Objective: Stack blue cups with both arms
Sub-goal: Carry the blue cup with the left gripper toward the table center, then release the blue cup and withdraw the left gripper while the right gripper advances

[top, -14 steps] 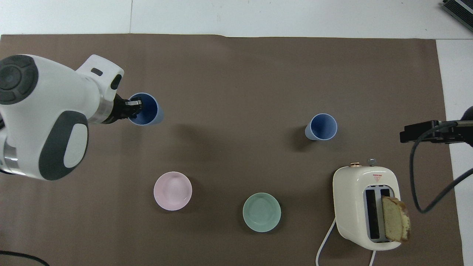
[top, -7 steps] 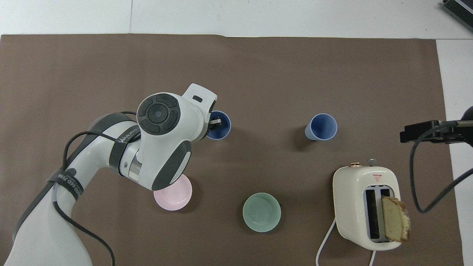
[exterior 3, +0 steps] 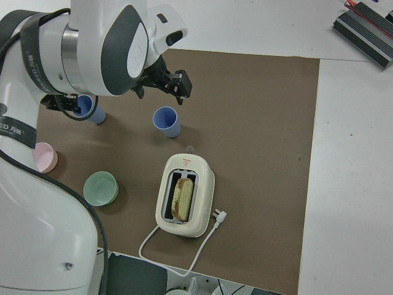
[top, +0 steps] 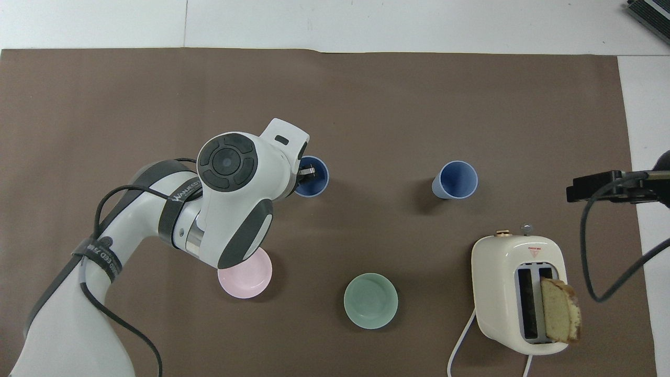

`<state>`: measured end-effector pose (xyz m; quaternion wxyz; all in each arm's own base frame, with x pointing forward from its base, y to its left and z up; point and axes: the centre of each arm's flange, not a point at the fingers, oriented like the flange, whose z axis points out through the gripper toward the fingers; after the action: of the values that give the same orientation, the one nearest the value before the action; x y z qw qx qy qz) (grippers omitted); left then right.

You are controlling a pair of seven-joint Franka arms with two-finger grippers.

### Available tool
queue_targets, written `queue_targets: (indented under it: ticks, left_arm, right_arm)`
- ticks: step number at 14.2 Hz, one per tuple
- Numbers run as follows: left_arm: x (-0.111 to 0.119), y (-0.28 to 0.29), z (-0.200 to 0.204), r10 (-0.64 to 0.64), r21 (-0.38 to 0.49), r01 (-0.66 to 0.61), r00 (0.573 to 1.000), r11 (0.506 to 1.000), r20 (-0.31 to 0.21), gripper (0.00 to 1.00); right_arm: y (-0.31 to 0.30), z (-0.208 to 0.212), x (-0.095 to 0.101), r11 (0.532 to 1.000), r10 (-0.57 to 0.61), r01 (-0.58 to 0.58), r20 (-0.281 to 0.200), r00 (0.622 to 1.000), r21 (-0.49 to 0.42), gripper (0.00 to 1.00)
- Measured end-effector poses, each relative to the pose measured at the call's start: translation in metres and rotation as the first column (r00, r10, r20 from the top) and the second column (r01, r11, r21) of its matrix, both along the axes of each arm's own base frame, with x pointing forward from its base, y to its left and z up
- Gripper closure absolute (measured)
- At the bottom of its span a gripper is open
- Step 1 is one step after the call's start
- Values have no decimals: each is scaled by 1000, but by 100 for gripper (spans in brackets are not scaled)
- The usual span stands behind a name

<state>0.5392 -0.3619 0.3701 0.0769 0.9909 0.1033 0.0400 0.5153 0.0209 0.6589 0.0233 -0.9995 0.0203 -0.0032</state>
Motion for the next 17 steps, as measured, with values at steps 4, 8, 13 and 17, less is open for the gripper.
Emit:
queue_targets:
  ticks: [4,8,13,17]
  left_arm:
    - [0,-3,1,-3,-2,3,1000,1000,5,85]
    - [14,16,27,29,6,-29,999,1000,17,40]
    - [34,90,94,24,59,-27,998,998,53,0]
    - [39,174,136,-67,114,63,997,992,31,0]
  right_arm:
    - [0,0,0,1000,0,0,0,1000,0,0]
    - [0,0,0,1000,0,0,0,1000,0,0]
    - [0,-1,1,1000,-3,3,2,1000,0,0]
    - [-1,-19,11,1000,-9,8,41,999,1,0]
